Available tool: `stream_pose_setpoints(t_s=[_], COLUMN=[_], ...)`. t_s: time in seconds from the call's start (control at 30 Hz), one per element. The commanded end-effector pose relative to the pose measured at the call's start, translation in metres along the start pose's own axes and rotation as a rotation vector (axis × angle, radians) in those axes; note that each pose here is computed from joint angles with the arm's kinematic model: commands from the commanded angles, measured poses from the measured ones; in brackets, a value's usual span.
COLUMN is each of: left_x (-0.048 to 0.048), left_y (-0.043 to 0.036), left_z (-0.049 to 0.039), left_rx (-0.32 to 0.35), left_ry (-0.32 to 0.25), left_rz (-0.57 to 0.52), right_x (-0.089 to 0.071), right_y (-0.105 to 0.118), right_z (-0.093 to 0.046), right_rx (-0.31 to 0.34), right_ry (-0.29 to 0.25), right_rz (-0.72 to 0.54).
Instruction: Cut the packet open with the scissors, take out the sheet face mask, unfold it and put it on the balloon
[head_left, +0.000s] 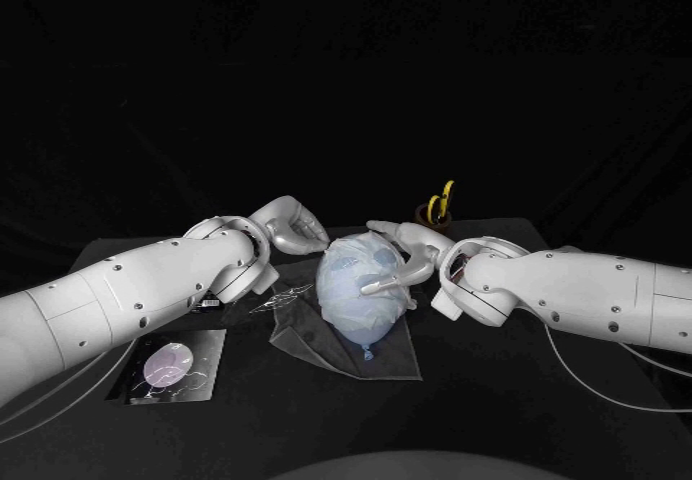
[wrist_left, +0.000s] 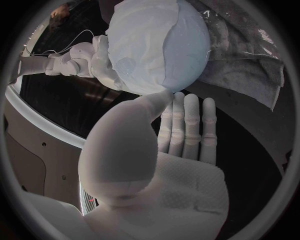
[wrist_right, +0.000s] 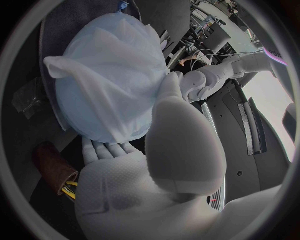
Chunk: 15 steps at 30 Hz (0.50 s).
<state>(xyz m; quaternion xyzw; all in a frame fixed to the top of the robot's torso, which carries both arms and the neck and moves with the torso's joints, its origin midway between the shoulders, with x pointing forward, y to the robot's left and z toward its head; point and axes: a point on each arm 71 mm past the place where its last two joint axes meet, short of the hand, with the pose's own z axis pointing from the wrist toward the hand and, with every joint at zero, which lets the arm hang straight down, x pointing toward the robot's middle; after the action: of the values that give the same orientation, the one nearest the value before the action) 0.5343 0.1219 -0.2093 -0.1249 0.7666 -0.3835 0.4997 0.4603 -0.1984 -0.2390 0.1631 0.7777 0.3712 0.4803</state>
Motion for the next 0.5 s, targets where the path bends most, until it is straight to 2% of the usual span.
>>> stream_pose_setpoints(t_s=[0.03, 0.17, 0.33, 0.5], left_x=[-0.0003, -0.004, -0.0144, -0.021], left_y=[-0.001, 0.0022, 0.0092, 0.0091], left_z=[0.0006, -0.0004, -0.0046, -0.009], left_rx=[-0.01, -0.017, -0.013, 0.03], left_ry=[-0.016, -0.035, -0.087, -0.117], left_rz=[-0.039, -0.047, -0.116, -0.204], right_x=[0.002, 0.001, -0.004, -0.006], right_y=[-0.001, 0.001, 0.003, 0.005], right_z=[0.0, 0.0, -0.002, -0.005], right_rx=[0.001, -0.013, -0.062, -0.091], right_ry=[0.009, -0.011, -0.064, -0.074], right_rz=[-0.004, 0.014, 0.097, 0.137])
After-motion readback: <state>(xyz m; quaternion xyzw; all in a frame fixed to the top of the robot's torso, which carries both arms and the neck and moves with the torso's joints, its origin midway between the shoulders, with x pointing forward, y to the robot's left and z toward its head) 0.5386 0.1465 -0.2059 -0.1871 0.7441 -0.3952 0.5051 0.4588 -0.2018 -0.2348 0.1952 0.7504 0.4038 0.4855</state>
